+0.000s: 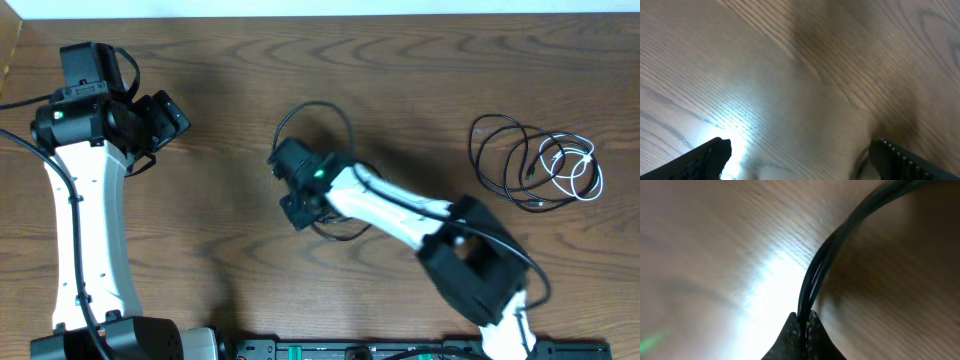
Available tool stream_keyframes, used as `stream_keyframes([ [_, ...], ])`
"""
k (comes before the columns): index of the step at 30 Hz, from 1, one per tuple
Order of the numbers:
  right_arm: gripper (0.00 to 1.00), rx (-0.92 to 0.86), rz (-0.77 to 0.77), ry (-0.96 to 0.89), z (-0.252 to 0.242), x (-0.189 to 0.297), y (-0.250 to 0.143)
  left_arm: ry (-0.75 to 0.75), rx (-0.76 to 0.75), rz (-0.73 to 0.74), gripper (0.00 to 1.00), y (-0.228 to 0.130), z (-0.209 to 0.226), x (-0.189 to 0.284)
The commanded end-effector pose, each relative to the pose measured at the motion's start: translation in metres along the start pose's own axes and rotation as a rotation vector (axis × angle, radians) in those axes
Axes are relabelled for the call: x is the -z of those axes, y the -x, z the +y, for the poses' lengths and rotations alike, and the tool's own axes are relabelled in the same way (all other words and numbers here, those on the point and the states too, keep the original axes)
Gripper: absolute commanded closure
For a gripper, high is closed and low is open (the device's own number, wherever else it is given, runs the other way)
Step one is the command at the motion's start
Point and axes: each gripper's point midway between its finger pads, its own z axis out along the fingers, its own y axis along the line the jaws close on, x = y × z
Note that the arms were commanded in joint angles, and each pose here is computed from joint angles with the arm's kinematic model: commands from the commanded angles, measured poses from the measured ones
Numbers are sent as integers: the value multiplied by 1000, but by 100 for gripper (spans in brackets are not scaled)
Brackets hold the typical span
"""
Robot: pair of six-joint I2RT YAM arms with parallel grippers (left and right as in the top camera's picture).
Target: Untangle cables
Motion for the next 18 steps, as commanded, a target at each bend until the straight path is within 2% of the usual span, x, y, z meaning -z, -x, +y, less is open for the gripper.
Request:
stream_keyframes([
  [1,99,108,-156,194,31,80,28,16,11,4,7,-1,4,-2],
  [8,99,145,-365,203,22,170,48,16,11,4,7,-1,4,-2],
  [11,99,135,-455,152,3,206,53,16,11,4,7,-1,4,-2],
  [14,99,59,-513,-15,-40,228,56,16,10,4,6,-1,4,-2],
  [18,99,-158,-524,-303,-116,249,43,17,11,3,7,-1,4,-2],
])
